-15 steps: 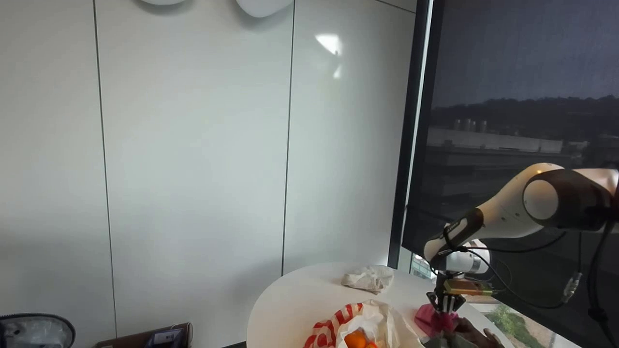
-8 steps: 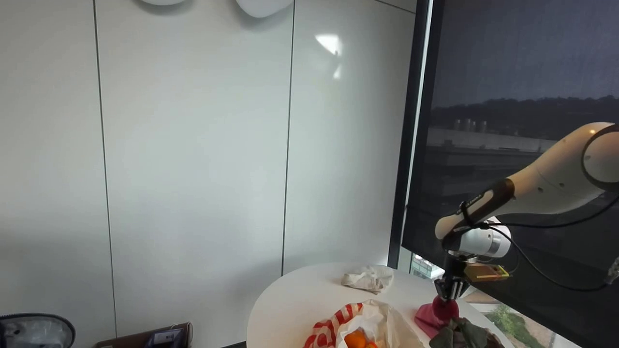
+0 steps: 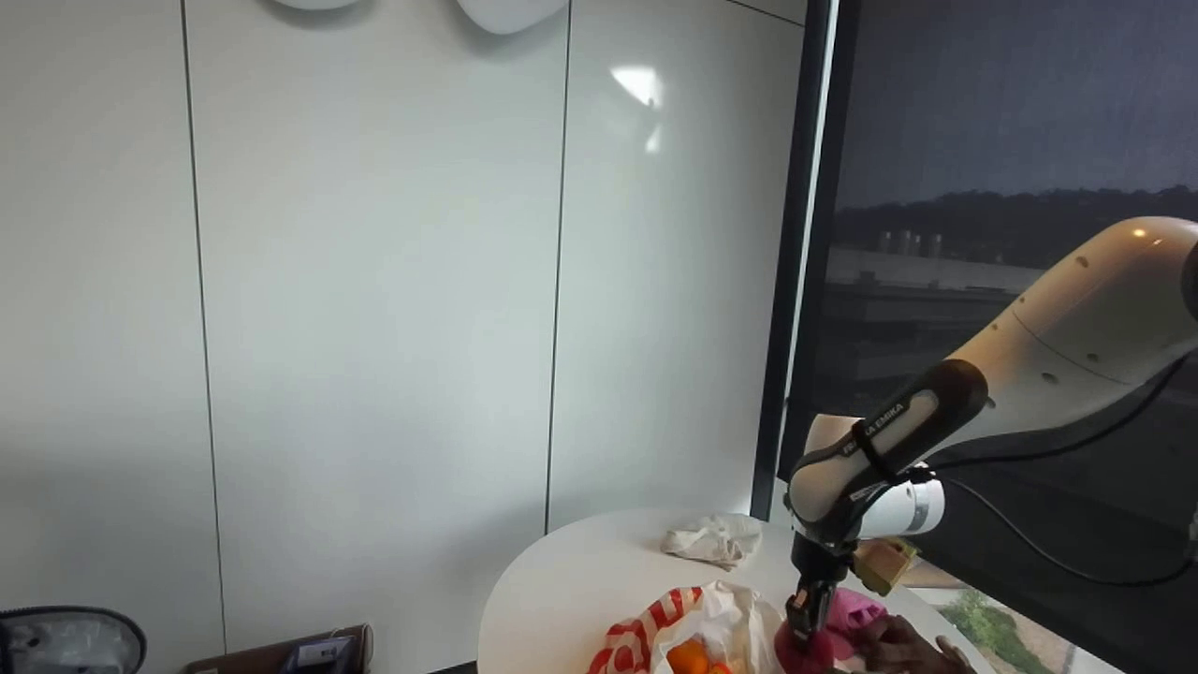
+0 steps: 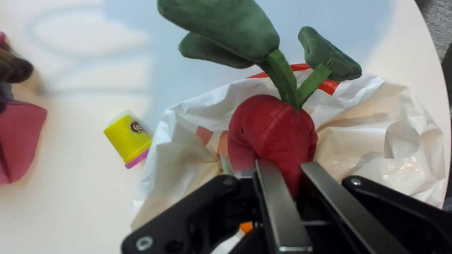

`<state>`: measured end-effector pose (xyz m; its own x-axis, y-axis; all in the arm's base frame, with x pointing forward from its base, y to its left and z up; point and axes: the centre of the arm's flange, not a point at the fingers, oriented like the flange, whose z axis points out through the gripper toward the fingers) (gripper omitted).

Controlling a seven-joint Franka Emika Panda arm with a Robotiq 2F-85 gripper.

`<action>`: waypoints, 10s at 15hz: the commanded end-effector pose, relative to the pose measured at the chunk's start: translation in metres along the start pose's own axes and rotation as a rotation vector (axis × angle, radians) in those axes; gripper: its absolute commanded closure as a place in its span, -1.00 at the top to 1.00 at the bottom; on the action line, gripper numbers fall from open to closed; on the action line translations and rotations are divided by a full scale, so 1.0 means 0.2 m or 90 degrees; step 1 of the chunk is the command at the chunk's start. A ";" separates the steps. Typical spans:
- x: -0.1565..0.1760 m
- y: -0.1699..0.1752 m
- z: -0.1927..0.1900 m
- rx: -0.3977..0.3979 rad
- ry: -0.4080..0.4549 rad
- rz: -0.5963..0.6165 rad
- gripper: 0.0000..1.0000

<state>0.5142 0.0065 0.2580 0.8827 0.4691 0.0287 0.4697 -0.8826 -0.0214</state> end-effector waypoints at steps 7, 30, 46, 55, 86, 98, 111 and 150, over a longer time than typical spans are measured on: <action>0.35 -0.50 0.08 -0.133 0.110 -0.151 -0.80; 0.50 -0.64 0.41 -0.151 0.195 -0.294 -0.15; 0.26 -0.05 0.06 -0.208 0.221 -0.148 1.00; 0.01 0.73 0.04 -0.243 0.231 0.187 1.00; -0.47 1.66 0.75 -0.090 -0.001 0.643 -0.13; -0.49 1.36 0.14 -0.105 0.079 0.508 -0.79; -0.05 -0.03 0.10 -0.055 0.042 0.046 -0.80; 0.30 -0.33 0.75 -0.124 0.188 -0.234 -0.06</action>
<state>0.5282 0.1060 0.1092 0.5937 0.7647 0.2503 0.7282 -0.6430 0.2373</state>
